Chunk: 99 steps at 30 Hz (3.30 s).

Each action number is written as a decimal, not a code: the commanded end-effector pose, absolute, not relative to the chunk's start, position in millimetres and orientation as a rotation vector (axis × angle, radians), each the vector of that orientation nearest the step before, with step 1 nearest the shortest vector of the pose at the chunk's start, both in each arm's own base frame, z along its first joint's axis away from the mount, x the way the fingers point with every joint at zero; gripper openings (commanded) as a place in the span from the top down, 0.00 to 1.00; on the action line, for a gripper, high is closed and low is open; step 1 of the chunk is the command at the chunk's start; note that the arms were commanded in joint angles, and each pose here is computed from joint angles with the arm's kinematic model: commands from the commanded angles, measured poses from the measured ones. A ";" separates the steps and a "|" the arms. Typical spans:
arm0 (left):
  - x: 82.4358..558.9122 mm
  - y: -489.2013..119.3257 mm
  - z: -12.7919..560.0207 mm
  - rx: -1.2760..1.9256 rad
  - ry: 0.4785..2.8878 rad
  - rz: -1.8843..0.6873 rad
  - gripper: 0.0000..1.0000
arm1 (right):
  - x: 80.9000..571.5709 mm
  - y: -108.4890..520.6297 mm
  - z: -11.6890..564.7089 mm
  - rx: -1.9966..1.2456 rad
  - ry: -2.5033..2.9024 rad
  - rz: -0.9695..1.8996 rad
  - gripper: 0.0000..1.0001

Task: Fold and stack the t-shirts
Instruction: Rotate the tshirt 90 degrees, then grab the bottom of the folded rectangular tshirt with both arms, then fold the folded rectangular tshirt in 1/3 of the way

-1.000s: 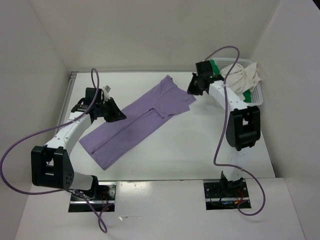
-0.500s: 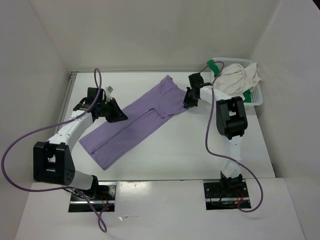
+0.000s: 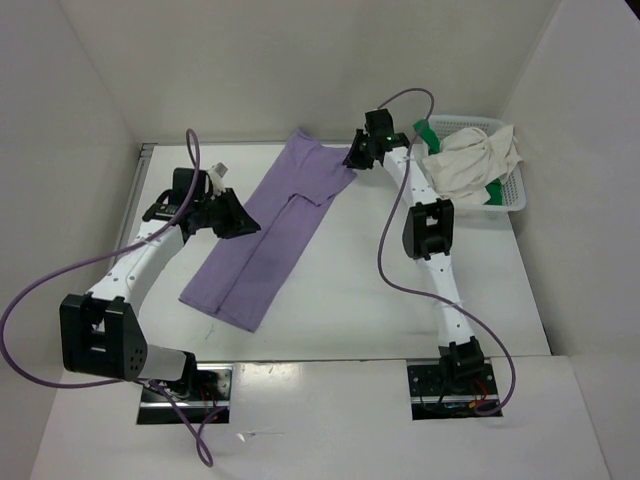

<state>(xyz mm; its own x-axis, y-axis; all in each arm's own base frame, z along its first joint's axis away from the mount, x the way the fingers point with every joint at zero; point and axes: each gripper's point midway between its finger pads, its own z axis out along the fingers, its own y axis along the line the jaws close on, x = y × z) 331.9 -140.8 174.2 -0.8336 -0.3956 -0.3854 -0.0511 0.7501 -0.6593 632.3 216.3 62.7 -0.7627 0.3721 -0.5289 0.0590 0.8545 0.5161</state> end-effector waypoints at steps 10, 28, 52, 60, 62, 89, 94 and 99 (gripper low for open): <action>327.3 -95.1 171.2 -0.403 2.412 -0.801 0.68 | 403.4 298.0 144.2 0.079 2.473 0.947 1.00; 314.2 -90.6 155.6 -0.429 2.442 -0.815 0.65 | 278.9 410.4 23.1 0.031 2.726 1.045 0.56; 228.7 -145.0 79.2 -0.344 2.813 -0.722 0.37 | 217.2 226.5 40.6 0.387 2.814 0.770 0.44; 183.7 -147.3 56.1 -0.562 2.926 -0.741 0.34 | 160.0 230.2 33.0 0.446 2.868 0.839 0.47; 172.9 -146.5 48.4 -0.591 2.959 -0.744 0.35 | 150.9 234.0 27.0 0.448 2.905 0.838 0.47; 127.7 -170.0 20.1 -0.497 3.172 -0.773 0.97 | 123.9 245.8 16.3 0.409 2.955 0.944 0.95; 111.2 -171.1 36.4 -0.485 3.193 -0.850 1.00 | 104.1 250.9 34.8 0.363 2.977 0.987 1.00; 115.3 -168.1 64.1 -0.443 3.185 -0.846 1.00 | 118.1 233.7 78.0 0.368 2.892 0.981 1.00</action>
